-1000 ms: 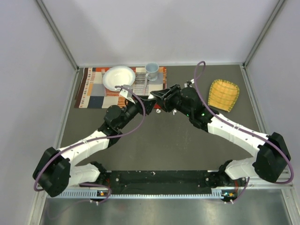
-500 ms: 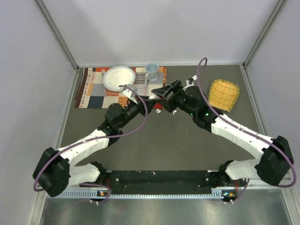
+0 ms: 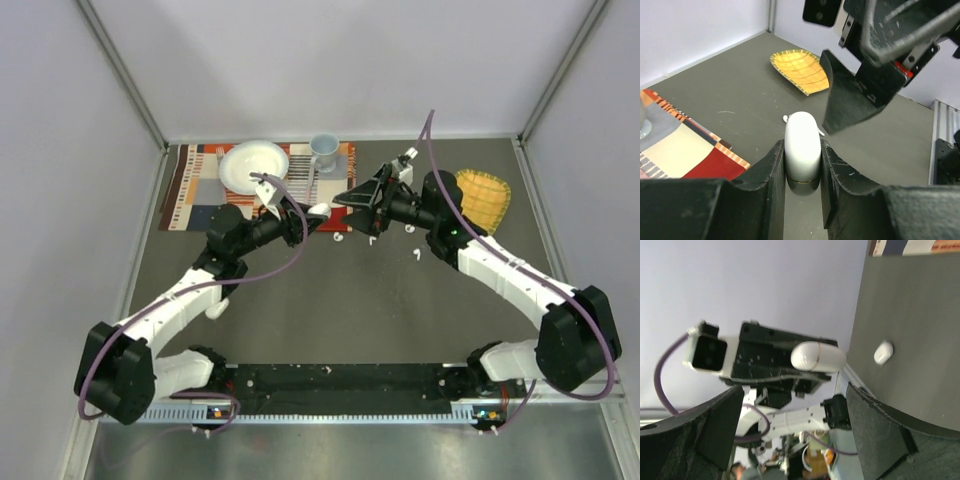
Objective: Insert the wireless bluetooth earbuds into the charging case
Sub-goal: Pass from the left arm to the right
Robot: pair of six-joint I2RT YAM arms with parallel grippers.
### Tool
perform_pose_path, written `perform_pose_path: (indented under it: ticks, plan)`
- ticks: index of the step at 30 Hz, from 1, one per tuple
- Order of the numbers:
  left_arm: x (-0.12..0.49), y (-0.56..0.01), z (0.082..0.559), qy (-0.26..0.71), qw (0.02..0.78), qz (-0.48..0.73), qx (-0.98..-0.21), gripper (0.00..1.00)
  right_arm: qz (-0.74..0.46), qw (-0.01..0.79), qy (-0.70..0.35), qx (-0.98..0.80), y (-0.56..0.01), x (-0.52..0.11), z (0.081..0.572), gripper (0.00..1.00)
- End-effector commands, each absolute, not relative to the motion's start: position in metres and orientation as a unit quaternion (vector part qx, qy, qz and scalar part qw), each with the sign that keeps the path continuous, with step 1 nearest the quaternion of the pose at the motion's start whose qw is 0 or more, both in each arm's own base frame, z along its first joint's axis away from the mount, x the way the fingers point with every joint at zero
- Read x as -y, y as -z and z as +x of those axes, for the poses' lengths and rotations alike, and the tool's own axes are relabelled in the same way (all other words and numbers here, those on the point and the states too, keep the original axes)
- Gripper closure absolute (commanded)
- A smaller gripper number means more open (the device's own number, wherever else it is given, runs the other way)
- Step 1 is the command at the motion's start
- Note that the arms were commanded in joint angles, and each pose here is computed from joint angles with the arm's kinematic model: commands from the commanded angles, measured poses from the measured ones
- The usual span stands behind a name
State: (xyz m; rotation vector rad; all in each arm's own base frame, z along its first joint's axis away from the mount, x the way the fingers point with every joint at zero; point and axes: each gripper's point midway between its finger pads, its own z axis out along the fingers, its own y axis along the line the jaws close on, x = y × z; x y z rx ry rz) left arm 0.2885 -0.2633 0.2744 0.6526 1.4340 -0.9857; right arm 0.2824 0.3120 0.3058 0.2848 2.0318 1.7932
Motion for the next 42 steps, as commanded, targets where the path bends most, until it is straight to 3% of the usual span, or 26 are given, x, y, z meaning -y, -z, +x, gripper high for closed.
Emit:
perform_pose_path:
  ticks: [1,9,20,25,39,42]
  plan:
    - [0.273,-0.307,0.272,0.472,0.591,0.343,-0.557,1.00,0.047,0.173,-0.694,-0.697,-0.327,-0.314,0.255,0.17]
    - [0.279,-0.307,0.263,0.500,0.571,0.362,-0.541,1.00,0.074,0.125,-0.710,-0.689,-0.315,-0.320,0.259,0.20]
    - [0.281,-0.310,0.257,0.516,0.561,0.366,-0.534,1.00,0.087,0.139,-0.678,-0.717,-0.302,-0.318,0.264,0.25]
    - [0.283,-0.311,0.255,0.525,0.551,0.371,-0.532,1.00,0.090,0.142,-0.686,-0.708,-0.306,-0.318,0.266,0.37]
    - [0.285,-0.309,0.266,0.517,0.561,0.357,-0.538,1.00,0.144,0.090,-0.687,-0.707,-0.309,-0.320,0.265,0.44]
    - [0.285,-0.308,0.268,0.515,0.564,0.354,-0.540,1.00,0.145,0.070,-0.692,-0.703,-0.311,-0.321,0.262,0.40]
